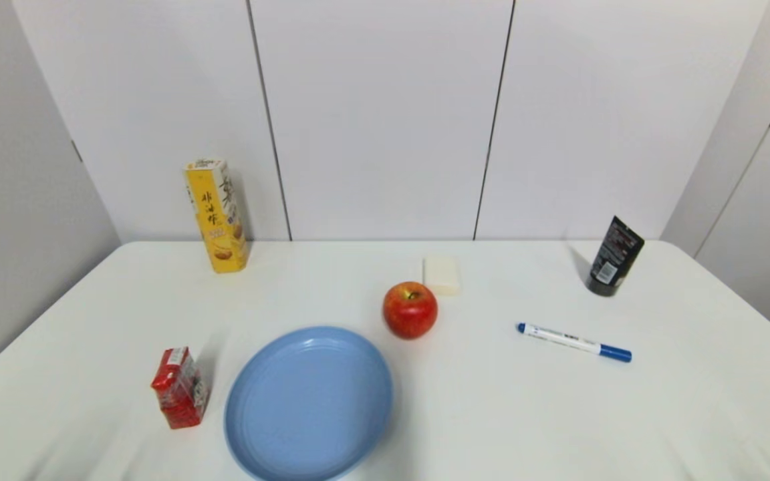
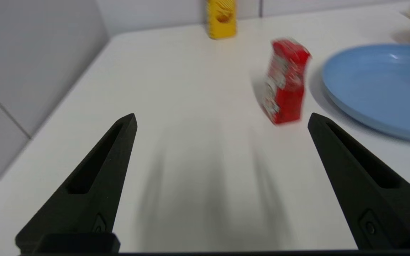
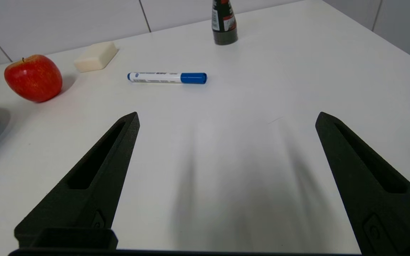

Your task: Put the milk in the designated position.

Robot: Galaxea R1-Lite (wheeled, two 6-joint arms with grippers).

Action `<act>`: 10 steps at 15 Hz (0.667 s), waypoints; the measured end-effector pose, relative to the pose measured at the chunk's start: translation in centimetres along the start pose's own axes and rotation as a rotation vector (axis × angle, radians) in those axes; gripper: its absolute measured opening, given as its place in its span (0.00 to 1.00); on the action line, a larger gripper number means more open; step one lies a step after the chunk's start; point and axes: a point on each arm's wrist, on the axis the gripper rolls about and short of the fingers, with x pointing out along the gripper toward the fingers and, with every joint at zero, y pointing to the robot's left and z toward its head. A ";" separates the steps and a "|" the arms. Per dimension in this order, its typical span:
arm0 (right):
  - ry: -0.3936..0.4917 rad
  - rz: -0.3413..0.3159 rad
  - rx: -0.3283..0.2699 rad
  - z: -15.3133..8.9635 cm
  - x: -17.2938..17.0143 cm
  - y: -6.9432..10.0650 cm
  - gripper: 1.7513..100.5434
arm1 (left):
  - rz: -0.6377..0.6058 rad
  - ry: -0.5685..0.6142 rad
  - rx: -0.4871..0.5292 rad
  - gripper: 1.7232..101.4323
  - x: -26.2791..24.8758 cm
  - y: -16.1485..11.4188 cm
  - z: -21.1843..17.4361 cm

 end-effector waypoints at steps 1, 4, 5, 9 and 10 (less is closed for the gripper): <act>0.000 0.000 0.000 0.0 0.0 0.0 0.97 | 0.004 0.004 -0.026 0.96 -0.2 0.0 -0.3; 0.000 0.000 0.000 0.0 0.0 0.0 0.97 | 0.036 -0.028 -0.126 0.96 -0.4 0.0 -0.4; 0.000 0.000 0.000 0.0 0.0 0.0 0.97 | 0.037 -0.032 -0.130 0.96 -0.4 0.0 -0.4; 0.000 0.000 0.000 0.0 0.0 0.0 0.97 | 0.037 -0.037 -0.131 0.96 -0.5 0.0 -0.4; 0.000 -0.001 0.000 0.0 0.0 0.0 0.97 | 0.037 -0.037 -0.131 0.96 -0.5 0.0 -0.5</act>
